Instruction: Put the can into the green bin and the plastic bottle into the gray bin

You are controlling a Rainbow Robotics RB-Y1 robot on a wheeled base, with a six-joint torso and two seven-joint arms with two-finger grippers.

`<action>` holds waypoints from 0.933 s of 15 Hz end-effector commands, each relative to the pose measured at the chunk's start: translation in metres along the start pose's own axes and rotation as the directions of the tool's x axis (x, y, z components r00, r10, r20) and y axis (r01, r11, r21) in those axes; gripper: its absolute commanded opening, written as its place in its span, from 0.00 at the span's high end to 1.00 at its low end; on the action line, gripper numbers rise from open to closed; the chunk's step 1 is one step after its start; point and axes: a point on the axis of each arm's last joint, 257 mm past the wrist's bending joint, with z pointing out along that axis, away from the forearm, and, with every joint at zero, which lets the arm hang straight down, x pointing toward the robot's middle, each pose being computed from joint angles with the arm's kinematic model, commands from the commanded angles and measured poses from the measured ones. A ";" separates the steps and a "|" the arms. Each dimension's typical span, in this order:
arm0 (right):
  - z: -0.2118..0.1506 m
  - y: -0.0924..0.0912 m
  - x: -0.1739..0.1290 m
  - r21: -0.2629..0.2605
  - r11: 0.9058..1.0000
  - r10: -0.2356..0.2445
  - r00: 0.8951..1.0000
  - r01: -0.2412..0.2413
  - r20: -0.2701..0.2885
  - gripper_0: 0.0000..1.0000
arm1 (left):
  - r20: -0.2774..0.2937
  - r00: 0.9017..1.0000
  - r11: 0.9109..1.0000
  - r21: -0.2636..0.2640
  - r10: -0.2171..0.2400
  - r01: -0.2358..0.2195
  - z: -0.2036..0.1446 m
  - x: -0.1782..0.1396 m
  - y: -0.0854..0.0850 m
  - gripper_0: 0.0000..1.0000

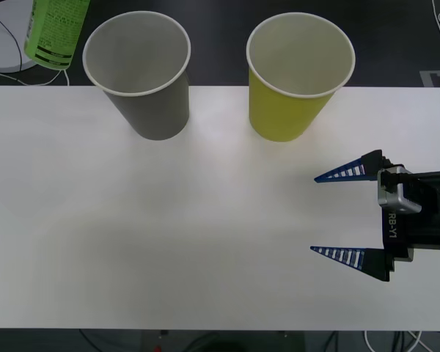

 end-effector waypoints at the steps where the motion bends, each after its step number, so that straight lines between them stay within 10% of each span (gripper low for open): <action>1: 0.000 0.000 0.000 0.000 1.000 0.000 1.000 0.000 0.000 0.00 | 0.016 1.000 1.000 0.000 -0.003 0.003 0.008 -0.018 0.000 1.00; 14: 0.000 0.000 0.000 0.000 1.000 0.000 1.000 0.000 0.000 0.00 | 0.096 0.995 0.999 -0.004 -0.032 0.033 0.054 -0.059 0.000 1.00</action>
